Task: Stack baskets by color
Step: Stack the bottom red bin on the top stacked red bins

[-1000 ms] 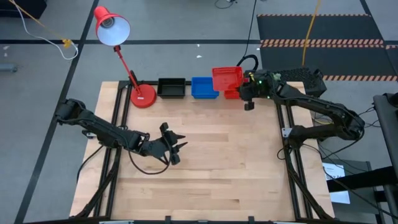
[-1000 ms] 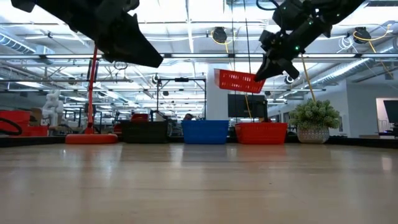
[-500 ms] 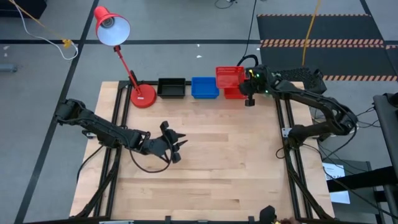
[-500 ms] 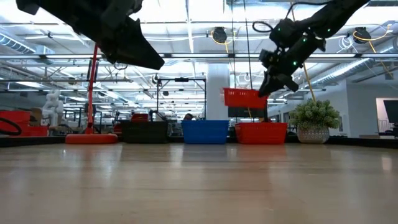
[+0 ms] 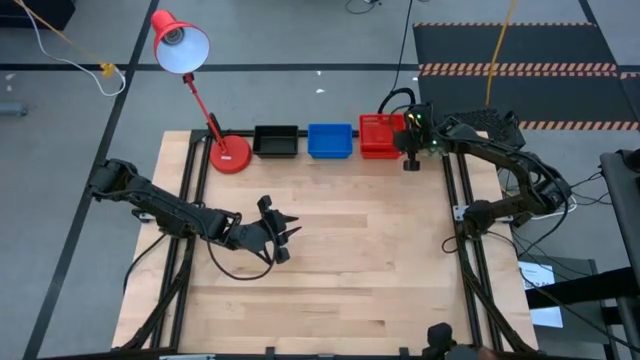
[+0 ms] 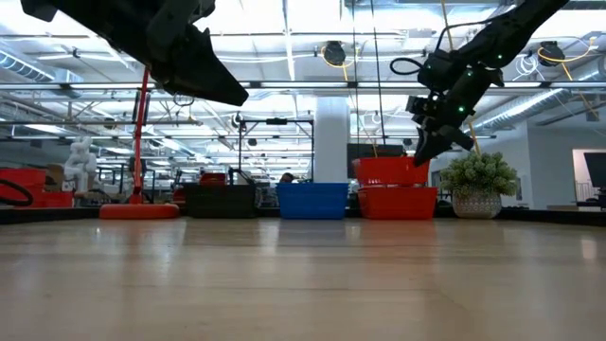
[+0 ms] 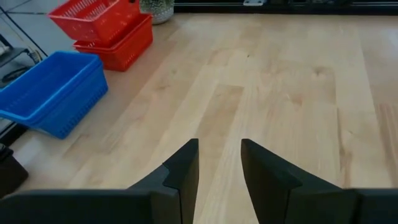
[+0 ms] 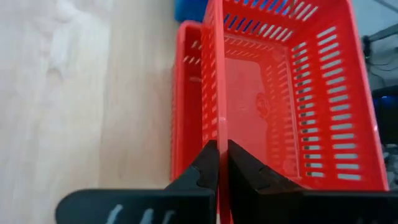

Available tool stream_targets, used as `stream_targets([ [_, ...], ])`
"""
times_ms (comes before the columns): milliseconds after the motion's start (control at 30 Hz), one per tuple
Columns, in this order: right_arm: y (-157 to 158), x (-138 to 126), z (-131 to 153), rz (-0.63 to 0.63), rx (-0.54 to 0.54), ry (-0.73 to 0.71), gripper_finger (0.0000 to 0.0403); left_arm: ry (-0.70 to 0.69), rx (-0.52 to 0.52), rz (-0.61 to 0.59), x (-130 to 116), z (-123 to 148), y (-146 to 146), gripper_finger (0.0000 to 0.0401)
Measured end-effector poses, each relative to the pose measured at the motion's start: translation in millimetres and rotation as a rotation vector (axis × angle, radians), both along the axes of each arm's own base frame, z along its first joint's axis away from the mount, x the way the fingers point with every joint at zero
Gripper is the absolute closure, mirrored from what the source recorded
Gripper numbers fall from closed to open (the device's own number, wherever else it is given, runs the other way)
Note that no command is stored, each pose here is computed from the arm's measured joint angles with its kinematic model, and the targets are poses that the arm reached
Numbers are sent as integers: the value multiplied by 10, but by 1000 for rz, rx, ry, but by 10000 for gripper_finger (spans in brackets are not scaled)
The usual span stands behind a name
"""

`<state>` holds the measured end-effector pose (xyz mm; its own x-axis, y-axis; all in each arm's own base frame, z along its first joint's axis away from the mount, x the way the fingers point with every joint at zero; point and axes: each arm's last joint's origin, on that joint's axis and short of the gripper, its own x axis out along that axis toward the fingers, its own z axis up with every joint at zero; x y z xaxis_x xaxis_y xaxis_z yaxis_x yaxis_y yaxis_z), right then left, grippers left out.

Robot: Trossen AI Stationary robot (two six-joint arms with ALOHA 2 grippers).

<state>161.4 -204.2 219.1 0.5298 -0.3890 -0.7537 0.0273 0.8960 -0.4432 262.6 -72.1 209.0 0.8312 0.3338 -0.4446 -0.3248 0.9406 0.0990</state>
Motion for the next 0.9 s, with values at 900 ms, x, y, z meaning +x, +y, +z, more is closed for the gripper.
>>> stream_targets([
  [900,-50,-150,-115,64,29,-46,396,6,14,-5,2,0,8,281],
])
